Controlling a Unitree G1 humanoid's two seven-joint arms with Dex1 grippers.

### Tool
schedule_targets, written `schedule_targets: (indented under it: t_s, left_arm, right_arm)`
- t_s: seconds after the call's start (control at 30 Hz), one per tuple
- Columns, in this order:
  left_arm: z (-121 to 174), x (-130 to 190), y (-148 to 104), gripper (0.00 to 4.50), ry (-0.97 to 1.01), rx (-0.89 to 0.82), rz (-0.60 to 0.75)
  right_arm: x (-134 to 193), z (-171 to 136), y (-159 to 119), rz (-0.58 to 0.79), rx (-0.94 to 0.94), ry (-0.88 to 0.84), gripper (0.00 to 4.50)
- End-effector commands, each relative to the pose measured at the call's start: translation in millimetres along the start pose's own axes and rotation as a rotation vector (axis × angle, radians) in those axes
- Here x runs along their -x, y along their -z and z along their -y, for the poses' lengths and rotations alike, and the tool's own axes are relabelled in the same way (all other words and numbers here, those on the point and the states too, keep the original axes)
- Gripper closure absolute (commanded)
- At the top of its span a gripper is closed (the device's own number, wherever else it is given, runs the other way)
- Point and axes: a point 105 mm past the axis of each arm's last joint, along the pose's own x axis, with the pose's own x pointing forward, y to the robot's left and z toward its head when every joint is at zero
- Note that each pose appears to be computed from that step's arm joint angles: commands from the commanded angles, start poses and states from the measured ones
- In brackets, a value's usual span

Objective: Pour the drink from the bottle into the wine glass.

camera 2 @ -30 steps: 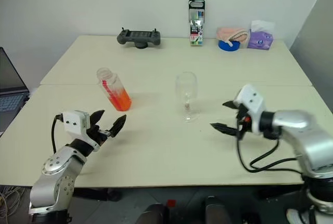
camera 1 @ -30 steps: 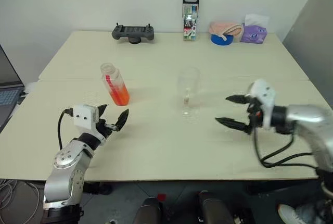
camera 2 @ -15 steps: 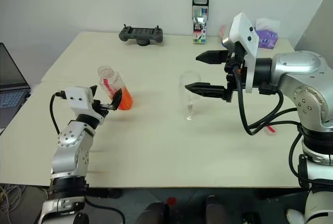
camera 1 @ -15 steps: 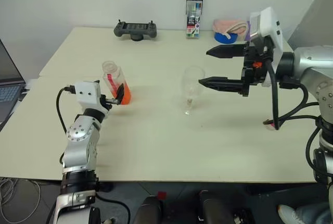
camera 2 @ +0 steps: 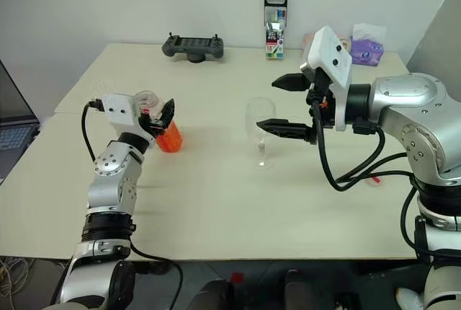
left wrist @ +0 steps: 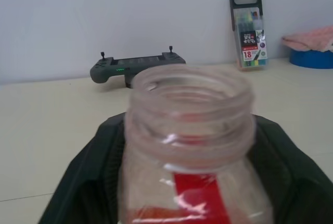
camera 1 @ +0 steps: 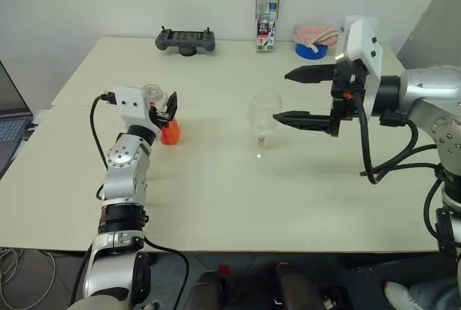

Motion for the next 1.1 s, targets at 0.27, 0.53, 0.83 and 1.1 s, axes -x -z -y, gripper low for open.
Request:
schedule_targets:
  t_s: [0.27, 0.53, 0.83, 1.1]
  left_arm:
    - [-7, -4, -5, 2.32, 0.000, 0.010, 0.009]
    - [43, -16, -86, 2.32, 0.383, -0.371, 0.231]
    - [92, -29, -109, 2.32, 0.641, -0.715, 0.406]
    - [131, -48, -103, 2.32, 0.723, -0.762, 0.446]
  right_arm:
    - [11, -7, -5, 0.006, 0.013, 0.073, 0.00]
    - [28, -15, 51, 0.029, -0.077, 0.394, 0.00]
    - [22, -47, 79, 0.128, -0.191, 0.519, 0.00]
    - [6, -62, 89, 0.107, -0.215, 0.486, 0.00]
